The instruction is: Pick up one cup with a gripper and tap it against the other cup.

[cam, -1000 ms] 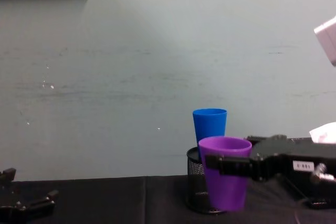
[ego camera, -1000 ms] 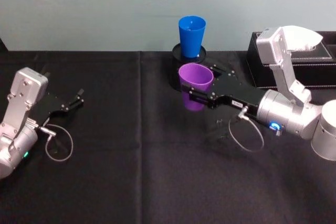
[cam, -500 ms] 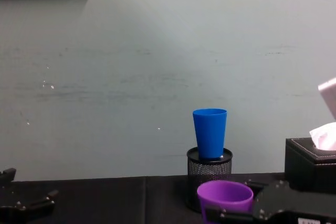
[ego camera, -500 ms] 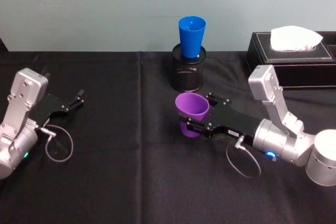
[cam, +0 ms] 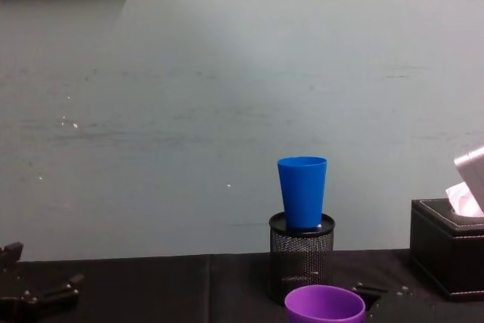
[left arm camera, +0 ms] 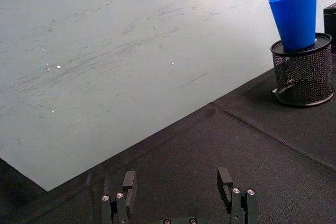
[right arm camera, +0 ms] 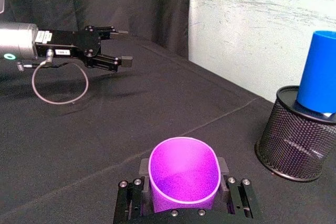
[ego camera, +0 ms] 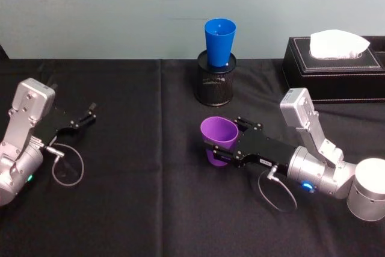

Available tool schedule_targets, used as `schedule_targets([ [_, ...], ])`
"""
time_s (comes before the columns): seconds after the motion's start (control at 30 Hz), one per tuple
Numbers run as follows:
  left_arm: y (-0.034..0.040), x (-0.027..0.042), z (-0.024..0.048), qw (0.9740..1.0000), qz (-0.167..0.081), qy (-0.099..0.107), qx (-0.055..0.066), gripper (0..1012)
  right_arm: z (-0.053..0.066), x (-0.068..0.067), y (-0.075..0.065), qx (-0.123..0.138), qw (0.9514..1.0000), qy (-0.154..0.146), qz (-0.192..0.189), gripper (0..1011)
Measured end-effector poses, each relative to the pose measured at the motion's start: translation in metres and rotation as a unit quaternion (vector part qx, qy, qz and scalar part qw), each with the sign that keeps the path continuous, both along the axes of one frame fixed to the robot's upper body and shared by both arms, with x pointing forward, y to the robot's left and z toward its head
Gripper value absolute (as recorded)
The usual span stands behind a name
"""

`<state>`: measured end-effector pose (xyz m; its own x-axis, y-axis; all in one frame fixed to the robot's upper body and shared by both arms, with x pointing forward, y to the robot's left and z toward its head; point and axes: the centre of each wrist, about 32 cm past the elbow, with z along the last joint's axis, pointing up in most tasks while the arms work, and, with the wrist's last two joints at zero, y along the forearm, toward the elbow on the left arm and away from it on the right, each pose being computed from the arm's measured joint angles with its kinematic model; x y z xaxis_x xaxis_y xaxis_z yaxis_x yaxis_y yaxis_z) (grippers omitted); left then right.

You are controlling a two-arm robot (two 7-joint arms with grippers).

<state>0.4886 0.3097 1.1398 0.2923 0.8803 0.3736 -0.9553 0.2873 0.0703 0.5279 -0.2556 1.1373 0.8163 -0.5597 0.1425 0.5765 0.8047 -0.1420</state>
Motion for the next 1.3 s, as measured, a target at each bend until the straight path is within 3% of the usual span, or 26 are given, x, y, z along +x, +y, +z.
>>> schedule_targets([
  [0.4, 0.0, 0.0, 0.0, 1.0, 0.0, 0.0, 0.0, 1005, -0.001, 0.0, 0.0, 0.0, 1.0, 0.001, 0.0, 749],
  [0.73, 0.0, 0.0, 0.0, 1.0, 0.0, 0.0, 0.0, 1005, 0.0, 0.0, 0.0, 0.0, 1.0, 0.0, 0.0, 1004],
  [1.1, 0.0, 0.0, 0.0, 1.0, 0.0, 0.0, 0.0, 1005, 0.001, 0.0, 0.0, 0.0, 1.0, -0.001, 0.001, 1004],
  [1.3, 0.0, 0.0, 0.0, 1.0, 0.0, 0.0, 0.0, 1005, 0.014, 0.001, 0.0, 0.007, 0.9998, -0.02, -0.001, 1004],
])
